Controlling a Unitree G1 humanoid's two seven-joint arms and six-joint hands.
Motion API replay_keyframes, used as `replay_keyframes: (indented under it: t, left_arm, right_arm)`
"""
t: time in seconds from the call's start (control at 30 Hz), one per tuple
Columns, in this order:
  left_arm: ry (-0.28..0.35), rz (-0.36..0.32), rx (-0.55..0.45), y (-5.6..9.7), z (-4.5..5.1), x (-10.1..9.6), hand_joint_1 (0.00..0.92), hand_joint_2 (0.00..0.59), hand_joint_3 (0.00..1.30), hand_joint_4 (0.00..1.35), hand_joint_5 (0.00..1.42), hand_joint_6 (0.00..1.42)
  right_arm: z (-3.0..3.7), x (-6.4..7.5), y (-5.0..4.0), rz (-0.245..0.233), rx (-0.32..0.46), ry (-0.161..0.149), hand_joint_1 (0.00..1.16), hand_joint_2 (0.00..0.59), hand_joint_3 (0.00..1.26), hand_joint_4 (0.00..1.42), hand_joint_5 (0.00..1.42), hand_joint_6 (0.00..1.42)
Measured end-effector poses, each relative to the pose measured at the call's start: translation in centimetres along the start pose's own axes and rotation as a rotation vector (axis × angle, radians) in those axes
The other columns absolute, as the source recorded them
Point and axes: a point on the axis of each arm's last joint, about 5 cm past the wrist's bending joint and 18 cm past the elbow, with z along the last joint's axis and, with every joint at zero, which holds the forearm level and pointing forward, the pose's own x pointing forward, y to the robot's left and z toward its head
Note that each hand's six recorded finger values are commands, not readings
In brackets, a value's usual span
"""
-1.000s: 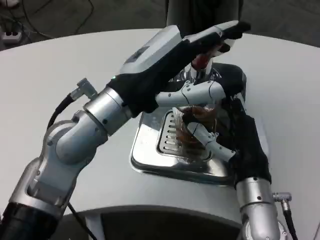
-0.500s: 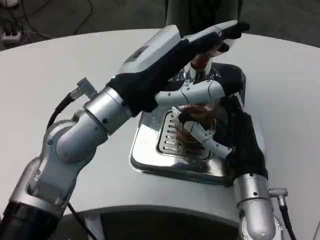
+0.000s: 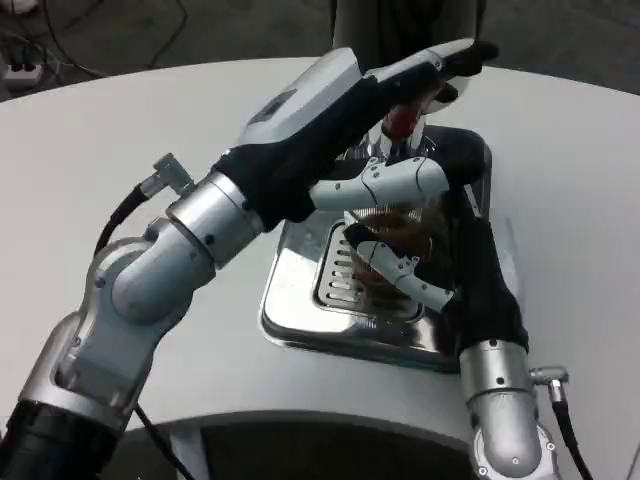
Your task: Grasp the cup under the faucet to collect the drink, then remove the cup.
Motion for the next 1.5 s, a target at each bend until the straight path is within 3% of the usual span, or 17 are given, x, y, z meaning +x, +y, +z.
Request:
replay_keyframes:
  t: [0.37, 0.6, 0.9, 1.0, 1.13, 1.3, 1.5]
  left_arm:
    - [0.001, 0.001, 0.001, 0.0, 0.0, 0.0, 0.0, 0.113, 0.16, 0.15, 0.23, 0.12]
    - [0.002, 0.002, 0.001, 0.1, -0.01, 0.0, 0.0, 0.114, 0.16, 0.15, 0.23, 0.12]
    - [0.017, 0.018, -0.028, 0.3, 0.0, 0.0, 0.0, 0.114, 0.17, 0.15, 0.23, 0.12]
    - [0.042, 0.048, -0.135, 0.3, -0.23, -0.1, 0.0, 0.114, 0.17, 0.15, 0.23, 0.12]
    - [0.054, 0.053, -0.191, 0.3, -0.28, -0.5, 0.0, 0.115, 0.17, 0.14, 0.22, 0.12]
    - [0.088, 0.066, -0.267, 0.2, -0.53, -1.2, 0.0, 0.119, 0.16, 0.11, 0.2, 0.13]
    - [0.108, 0.111, -0.491, -0.1, -0.86, -1.5, 0.0, 0.119, 0.09, 0.0, 0.13, 0.08]
  right_arm:
    - [-0.11, 0.3, 0.62, -0.003, -0.02, 0.003, 0.75, 0.163, 0.09, 0.15, 0.2, 0.19]
    - [-0.11, 0.3, 0.82, -0.028, -0.018, 0.0, 0.78, 0.165, 0.14, 0.32, 0.35, 0.3]
    - [-0.02, 0.3, 1.01, -0.058, -0.017, -0.011, 0.85, 0.167, 0.35, 0.54, 0.62, 0.5]
    - [0.01, 0.3, 1.09, -0.06, -0.023, -0.017, 0.88, 0.164, 0.4, 0.6, 0.7, 0.6]
    - [0.05, 0.2, 1.15, -0.064, -0.031, -0.022, 0.89, 0.166, 0.52, 0.7, 0.81, 0.77]
    - [0.11, 0.2, 1.15, -0.079, -0.035, -0.029, 0.89, 0.162, 0.62, 0.77, 0.91, 0.87]
    - [0.21, -0.1, 1.22, -0.082, -0.046, -0.044, 0.91, 0.139, 0.72, 0.84, 1.02, 1.0]
